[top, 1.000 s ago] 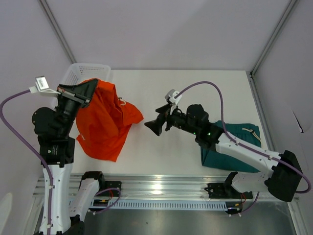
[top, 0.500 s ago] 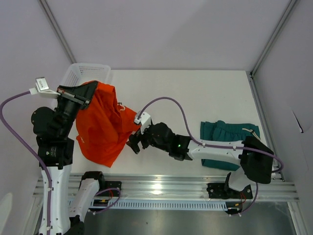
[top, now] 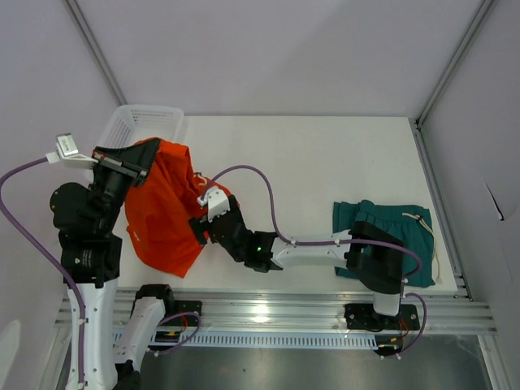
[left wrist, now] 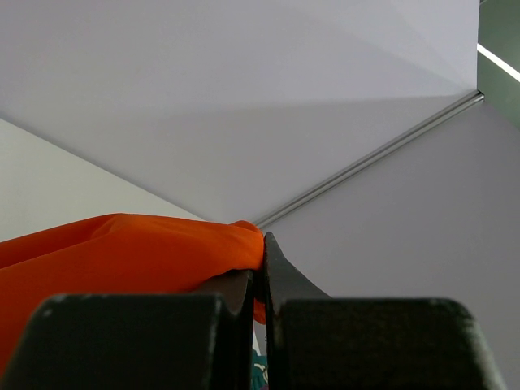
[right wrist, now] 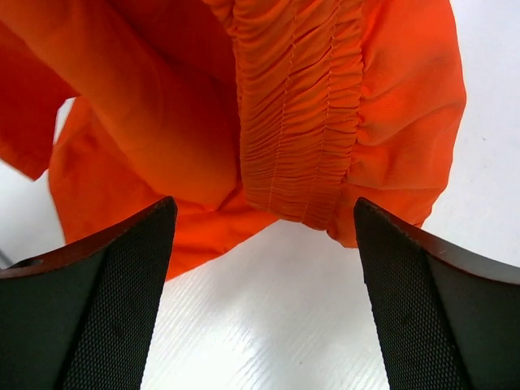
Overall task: Fold and stack the shorts
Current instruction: Move the shorts to the center of the board, then flatten the shorts out
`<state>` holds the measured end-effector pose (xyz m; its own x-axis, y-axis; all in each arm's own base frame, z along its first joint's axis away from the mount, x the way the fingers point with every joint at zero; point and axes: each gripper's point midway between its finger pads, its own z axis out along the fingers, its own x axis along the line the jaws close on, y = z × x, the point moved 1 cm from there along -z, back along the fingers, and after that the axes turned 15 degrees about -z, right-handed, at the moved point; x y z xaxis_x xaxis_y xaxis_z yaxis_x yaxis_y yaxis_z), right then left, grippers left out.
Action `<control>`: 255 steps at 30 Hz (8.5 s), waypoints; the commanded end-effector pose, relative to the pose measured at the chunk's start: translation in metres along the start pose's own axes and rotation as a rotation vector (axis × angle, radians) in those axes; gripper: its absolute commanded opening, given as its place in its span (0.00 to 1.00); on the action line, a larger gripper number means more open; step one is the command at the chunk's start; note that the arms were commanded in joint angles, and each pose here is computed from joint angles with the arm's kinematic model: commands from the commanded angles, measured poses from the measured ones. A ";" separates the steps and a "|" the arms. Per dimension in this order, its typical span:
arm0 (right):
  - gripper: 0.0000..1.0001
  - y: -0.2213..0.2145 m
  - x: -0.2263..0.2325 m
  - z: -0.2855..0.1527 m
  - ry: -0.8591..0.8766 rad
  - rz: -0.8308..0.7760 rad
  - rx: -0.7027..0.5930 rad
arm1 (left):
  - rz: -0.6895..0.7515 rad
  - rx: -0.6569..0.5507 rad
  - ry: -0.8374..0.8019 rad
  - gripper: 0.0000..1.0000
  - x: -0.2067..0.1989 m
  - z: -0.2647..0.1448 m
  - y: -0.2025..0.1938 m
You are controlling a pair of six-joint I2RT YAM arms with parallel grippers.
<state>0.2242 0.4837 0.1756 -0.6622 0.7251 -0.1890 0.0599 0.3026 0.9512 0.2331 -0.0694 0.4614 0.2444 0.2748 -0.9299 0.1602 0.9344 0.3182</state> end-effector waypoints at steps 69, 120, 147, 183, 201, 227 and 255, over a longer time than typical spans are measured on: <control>0.00 0.106 -0.047 -0.235 0.731 -0.134 -0.031 | 0.137 -0.154 -0.235 0.00 -0.117 -0.053 0.033; 0.85 -0.095 -0.384 -0.059 -0.198 0.558 0.588 | 0.384 0.228 0.347 0.99 0.129 0.314 -0.066; 0.50 -0.147 -0.305 -0.039 -0.133 0.565 0.487 | 0.338 0.186 0.919 0.75 0.327 0.070 -0.079; 0.47 -0.144 -0.287 -0.058 -0.160 0.492 0.223 | 0.236 0.116 0.911 0.45 0.426 0.127 -0.071; 0.44 -0.143 -0.351 -0.074 -0.376 0.598 0.257 | 0.136 0.082 0.832 0.00 0.420 0.152 -0.047; 0.51 -0.181 -0.474 -0.011 -0.491 0.717 0.318 | -0.005 -0.077 0.636 0.00 0.359 0.210 0.046; 0.00 -0.232 -0.537 -0.051 -0.686 0.908 0.405 | 0.036 -0.049 0.540 0.03 0.392 0.276 0.065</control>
<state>0.5210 0.0027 0.0520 0.2388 0.9226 0.3031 0.6432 -0.3841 0.6624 0.5828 0.0376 0.1380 -0.3882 0.3477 -0.8535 0.1267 0.9374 0.3243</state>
